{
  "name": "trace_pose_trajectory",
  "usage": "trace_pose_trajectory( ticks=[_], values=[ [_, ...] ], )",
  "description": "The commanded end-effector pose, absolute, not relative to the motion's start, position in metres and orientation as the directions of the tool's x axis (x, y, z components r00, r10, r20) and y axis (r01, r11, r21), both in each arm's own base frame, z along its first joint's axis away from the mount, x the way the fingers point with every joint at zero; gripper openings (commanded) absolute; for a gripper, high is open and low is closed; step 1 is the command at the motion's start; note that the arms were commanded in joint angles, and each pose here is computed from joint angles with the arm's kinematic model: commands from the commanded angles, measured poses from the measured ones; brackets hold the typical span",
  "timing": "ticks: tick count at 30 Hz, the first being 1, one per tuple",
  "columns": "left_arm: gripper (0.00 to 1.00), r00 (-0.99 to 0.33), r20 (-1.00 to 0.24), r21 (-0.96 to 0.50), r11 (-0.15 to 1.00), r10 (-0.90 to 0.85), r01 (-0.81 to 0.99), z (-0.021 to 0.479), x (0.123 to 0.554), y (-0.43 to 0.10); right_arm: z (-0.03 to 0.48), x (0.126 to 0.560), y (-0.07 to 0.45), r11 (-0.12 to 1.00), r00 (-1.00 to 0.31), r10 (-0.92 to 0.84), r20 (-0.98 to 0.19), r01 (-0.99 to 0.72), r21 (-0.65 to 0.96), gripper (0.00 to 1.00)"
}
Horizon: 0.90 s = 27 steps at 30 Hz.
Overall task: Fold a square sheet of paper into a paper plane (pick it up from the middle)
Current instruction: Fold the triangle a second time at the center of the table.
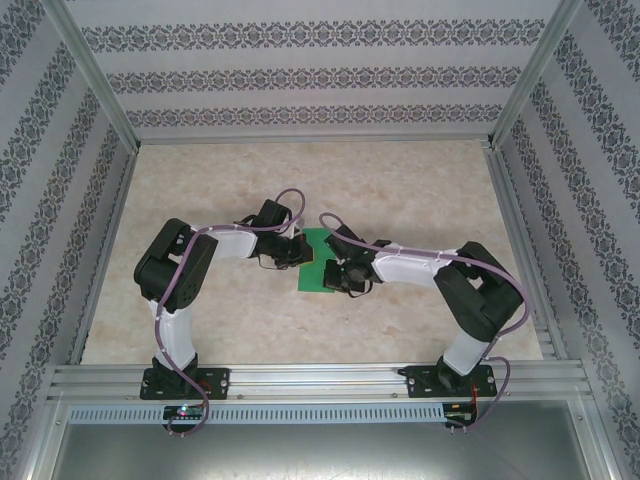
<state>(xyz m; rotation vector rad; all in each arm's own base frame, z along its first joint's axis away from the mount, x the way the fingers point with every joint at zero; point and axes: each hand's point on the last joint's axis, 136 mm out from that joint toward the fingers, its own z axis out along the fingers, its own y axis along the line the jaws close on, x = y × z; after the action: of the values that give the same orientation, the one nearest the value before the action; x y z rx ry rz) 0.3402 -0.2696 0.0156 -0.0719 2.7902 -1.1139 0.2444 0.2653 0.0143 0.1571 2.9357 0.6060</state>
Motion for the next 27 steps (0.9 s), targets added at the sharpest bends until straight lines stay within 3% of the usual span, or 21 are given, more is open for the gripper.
trace_pose_trajectory(
  ticks=[1, 6, 12, 16, 27],
  values=[
    [0.01, -0.981, 0.088, -0.443, 0.876, -0.172, -0.193, -0.057, 0.292, -0.213, -0.006, 0.209, 0.224, 0.959, -0.992, 0.123, -0.021, 0.114, 0.261, 0.0],
    [0.02, -0.983, 0.085, -0.468, 0.864, -0.165, -0.186, -0.054, 0.293, -0.217, 0.002, 0.208, 0.215, 0.955, -0.99, 0.136, -0.044, 0.12, 0.27, 0.0],
    [0.02, -0.986, 0.072, -0.504, 0.847, -0.152, -0.168, -0.045, 0.299, -0.225, 0.047, 0.242, 0.255, 0.886, -0.976, 0.123, -0.18, 0.026, 0.463, 0.0],
    [0.02, -0.985, 0.076, -0.51, 0.843, -0.154, -0.171, -0.044, 0.299, -0.226, 0.055, 0.256, 0.288, 0.832, -0.979, 0.1, -0.18, -0.017, 0.555, 0.0],
    [0.02, -0.982, 0.084, -0.499, 0.845, -0.171, -0.19, -0.047, 0.299, -0.225, 0.026, 0.277, 0.305, 0.849, -0.987, 0.089, -0.136, 0.004, 0.528, 0.0]
  ],
)
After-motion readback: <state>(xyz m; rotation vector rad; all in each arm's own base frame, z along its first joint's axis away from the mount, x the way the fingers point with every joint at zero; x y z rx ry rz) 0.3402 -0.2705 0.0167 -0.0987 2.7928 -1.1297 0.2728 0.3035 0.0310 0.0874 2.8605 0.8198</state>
